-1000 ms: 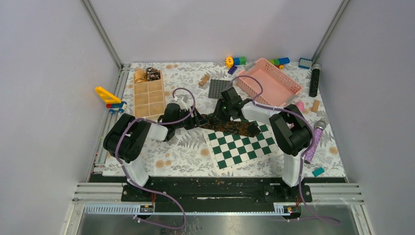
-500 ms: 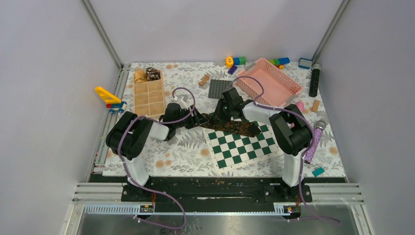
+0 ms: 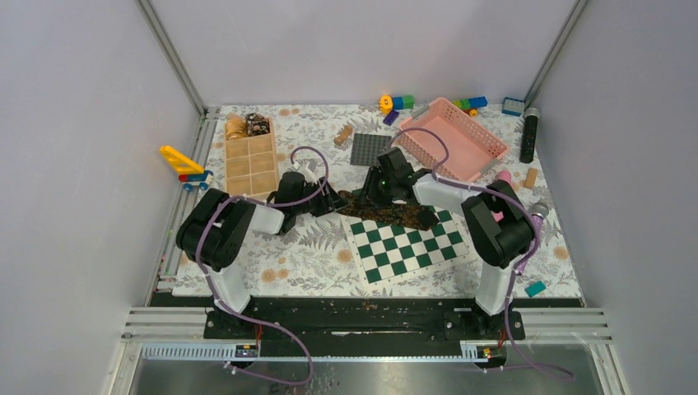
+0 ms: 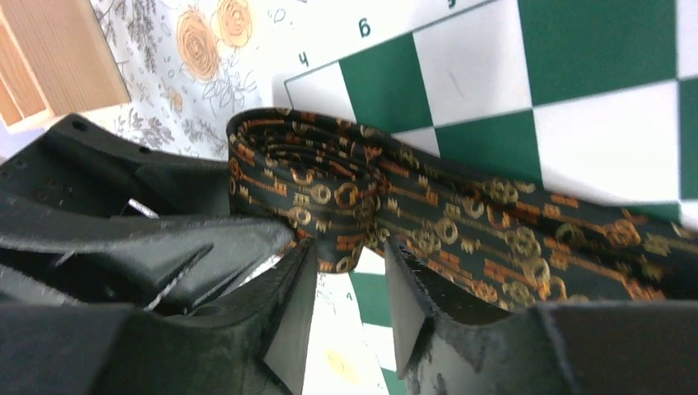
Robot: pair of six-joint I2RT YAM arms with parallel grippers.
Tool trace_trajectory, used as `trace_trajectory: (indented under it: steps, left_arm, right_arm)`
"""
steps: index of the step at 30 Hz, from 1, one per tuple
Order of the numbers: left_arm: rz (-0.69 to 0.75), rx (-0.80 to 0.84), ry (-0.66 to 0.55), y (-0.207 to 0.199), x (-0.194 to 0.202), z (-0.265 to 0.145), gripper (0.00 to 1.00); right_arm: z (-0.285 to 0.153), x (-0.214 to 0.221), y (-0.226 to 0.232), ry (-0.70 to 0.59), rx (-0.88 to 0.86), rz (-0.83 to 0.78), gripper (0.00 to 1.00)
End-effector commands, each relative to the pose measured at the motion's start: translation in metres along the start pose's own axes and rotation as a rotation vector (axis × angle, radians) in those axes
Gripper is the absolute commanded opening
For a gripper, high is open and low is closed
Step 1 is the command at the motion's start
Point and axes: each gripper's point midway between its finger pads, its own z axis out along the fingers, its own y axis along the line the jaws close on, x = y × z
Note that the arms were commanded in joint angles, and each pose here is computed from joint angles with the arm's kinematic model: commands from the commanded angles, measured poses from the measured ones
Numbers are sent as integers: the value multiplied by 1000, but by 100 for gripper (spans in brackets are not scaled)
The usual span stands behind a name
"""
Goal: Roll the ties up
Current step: Roll the tie at the center of the board.
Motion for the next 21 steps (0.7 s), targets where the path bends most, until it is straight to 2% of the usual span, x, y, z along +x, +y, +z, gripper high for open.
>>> trace_trajectory:
  steps: [1, 8, 21]
  left_arm:
    - [62, -61, -25, -5, -15, -7, 46]
    - [131, -164, -41, -5, -32, -20, 44]
    - [320, -399, -4, -9, -41, -28, 41]
  right_arm:
    - [-50, -23, 21, -100, -46, -48, 47]
    - [-118, -44, 15, -255, -19, -106, 54]
    - [-171, -43, -26, -367, 50, -96, 56]
